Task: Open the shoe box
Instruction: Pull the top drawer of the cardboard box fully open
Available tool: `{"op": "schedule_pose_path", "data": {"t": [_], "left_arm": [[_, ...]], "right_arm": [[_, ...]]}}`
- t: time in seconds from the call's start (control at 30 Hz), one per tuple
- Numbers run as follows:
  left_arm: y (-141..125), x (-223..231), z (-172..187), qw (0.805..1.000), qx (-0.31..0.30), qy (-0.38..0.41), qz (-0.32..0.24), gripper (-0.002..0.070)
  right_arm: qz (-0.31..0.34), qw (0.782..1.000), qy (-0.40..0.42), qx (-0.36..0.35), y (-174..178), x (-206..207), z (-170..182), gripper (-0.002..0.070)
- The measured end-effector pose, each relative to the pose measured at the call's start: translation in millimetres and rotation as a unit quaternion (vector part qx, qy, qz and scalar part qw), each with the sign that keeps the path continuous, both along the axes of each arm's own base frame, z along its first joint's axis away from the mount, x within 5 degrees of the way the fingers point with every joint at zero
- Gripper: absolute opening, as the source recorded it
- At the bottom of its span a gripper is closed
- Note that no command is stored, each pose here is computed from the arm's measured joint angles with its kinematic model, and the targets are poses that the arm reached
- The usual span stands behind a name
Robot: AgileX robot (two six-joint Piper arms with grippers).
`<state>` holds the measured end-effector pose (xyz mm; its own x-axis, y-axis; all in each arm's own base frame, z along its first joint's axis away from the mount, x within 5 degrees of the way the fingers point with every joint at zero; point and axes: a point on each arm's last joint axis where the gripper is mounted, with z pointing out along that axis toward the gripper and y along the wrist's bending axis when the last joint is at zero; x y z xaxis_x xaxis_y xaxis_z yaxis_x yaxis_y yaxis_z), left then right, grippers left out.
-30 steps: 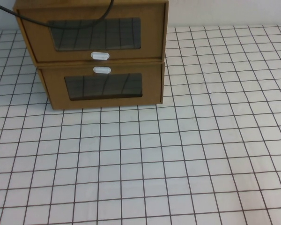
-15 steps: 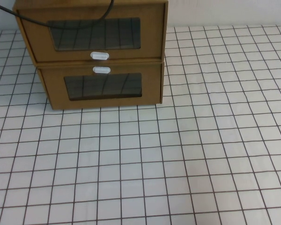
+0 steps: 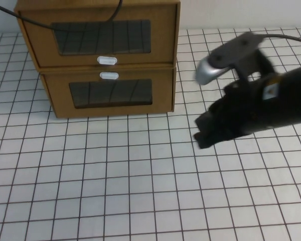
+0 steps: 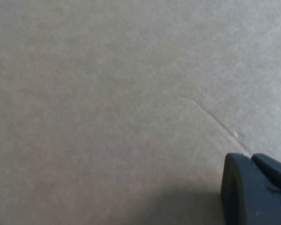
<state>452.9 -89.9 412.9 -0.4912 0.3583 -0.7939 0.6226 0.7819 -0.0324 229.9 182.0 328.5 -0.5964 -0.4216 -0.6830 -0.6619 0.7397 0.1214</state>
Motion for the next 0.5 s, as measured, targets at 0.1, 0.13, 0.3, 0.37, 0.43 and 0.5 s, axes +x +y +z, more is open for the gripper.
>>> {"op": "schedule_pose_path", "data": {"t": [0.1, 0.13, 0.3, 0.37, 0.43, 0.5], "left_arm": [[0.0, 0.0, 0.0, 1.0, 0.0, 0.0, 0.0, -0.0002], [0.0, 0.0, 0.0, 1.0, 0.0, 0.0, 0.0, -0.0002], [-0.1, 0.0, 0.1, 1.0, -0.001, 0.0, 0.0, -0.0002], [-0.1, 0.0, 0.1, 1.0, -0.002, 0.001, 0.0, -0.0002], [-0.1, 0.0, 0.1, 1.0, -0.002, 0.001, 0.0, -0.0002], [-0.1, 0.0, 0.1, 1.0, -0.002, 0.001, 0.0, -0.0002]], "right_arm": [[0.052, 0.995, -0.044, -0.068, 46.6, 7.0, -5.2, -0.0013], [0.066, 0.992, -0.063, -0.091, 60.5, 8.3, -7.3, -0.0013], [0.12, 0.961, -0.163, -0.186, 107.6, 12.5, -19.3, -0.0013], [0.138, 0.947, -0.202, -0.209, 119.4, 15.0, -24.5, -0.0013], [0.154, 0.936, -0.235, -0.212, 127.8, 17.5, -27.6, -0.0006], [0.167, 0.928, -0.261, -0.206, 134.7, 20.6, -30.2, 0.0022]]}}
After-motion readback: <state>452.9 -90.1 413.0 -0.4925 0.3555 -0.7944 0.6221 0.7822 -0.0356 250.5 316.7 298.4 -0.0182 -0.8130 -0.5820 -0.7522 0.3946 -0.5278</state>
